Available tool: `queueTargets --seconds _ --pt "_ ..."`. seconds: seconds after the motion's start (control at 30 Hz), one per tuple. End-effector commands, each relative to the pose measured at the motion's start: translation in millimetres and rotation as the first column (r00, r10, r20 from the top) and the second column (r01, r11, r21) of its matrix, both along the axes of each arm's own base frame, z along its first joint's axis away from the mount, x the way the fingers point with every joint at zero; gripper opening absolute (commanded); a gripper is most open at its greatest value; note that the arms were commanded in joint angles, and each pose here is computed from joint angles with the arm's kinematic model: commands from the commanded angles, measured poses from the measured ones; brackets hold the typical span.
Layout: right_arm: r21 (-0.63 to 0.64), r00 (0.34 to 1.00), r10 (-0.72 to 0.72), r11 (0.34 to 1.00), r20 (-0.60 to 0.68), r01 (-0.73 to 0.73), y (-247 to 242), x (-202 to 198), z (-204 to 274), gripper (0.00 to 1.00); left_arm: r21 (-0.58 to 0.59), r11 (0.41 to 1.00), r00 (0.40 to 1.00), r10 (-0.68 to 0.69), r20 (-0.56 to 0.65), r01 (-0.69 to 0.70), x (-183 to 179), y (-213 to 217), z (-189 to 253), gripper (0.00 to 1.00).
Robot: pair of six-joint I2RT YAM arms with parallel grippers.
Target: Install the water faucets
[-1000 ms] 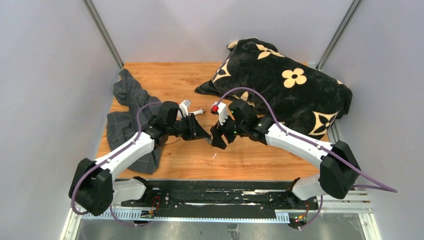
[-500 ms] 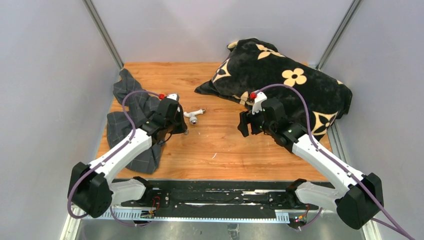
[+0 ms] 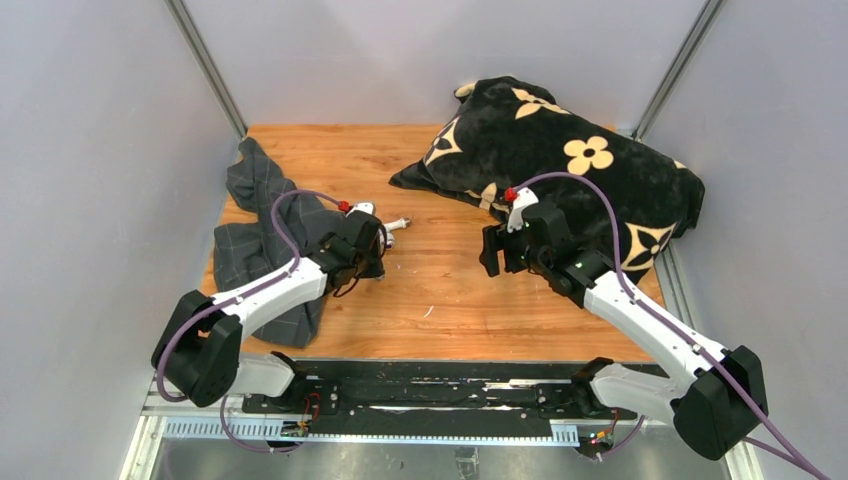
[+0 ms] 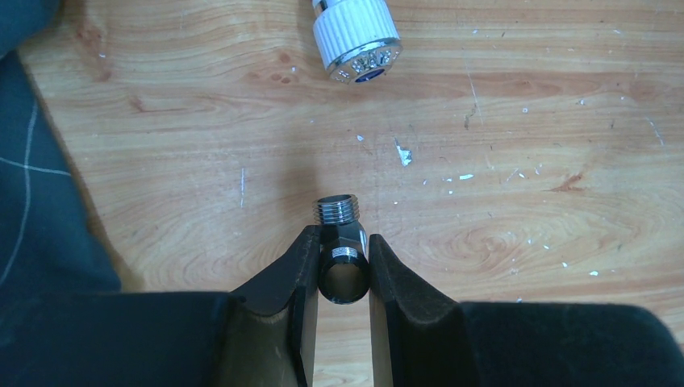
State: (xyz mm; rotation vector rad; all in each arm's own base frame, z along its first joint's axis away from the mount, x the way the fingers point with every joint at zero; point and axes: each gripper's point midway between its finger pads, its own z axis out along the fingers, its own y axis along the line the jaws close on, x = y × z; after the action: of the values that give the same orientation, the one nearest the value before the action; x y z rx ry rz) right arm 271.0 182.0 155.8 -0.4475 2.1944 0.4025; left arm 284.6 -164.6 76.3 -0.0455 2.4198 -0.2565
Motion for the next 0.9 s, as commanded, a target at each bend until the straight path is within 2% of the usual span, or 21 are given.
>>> queueTargets --seconds 0.0,0.27,0.43,0.7,0.77,0.87 --pt "-0.034 0.999 -0.052 0.998 -0.011 0.052 -14 2 -9 0.79 0.002 0.999 0.996 0.045 0.083 -0.045 11 -2 1 0.00" --pt "-0.047 0.998 -0.063 0.997 -0.018 0.062 -19 4 -16 0.80 -0.016 0.998 0.989 0.056 0.135 -0.054 5 1 -6 0.00" --pt "-0.088 0.989 -0.139 0.987 -0.051 0.134 -31 10 -24 0.81 0.002 0.998 0.992 0.068 0.105 -0.068 4 1 -13 0.00" --pt "-0.084 0.986 -0.146 0.987 -0.081 0.140 -32 10 -29 0.81 0.030 0.998 0.994 0.057 0.096 -0.060 3 -5 -13 0.01" --pt "-0.080 0.985 -0.145 0.987 -0.090 0.138 -32 9 -31 0.81 0.039 0.998 0.995 0.050 0.092 -0.054 1 -7 -15 0.05" --pt "-0.071 0.985 -0.139 0.989 -0.101 0.133 -30 7 -33 0.81 0.043 0.998 0.995 0.047 0.090 -0.051 1 -9 -16 0.23"
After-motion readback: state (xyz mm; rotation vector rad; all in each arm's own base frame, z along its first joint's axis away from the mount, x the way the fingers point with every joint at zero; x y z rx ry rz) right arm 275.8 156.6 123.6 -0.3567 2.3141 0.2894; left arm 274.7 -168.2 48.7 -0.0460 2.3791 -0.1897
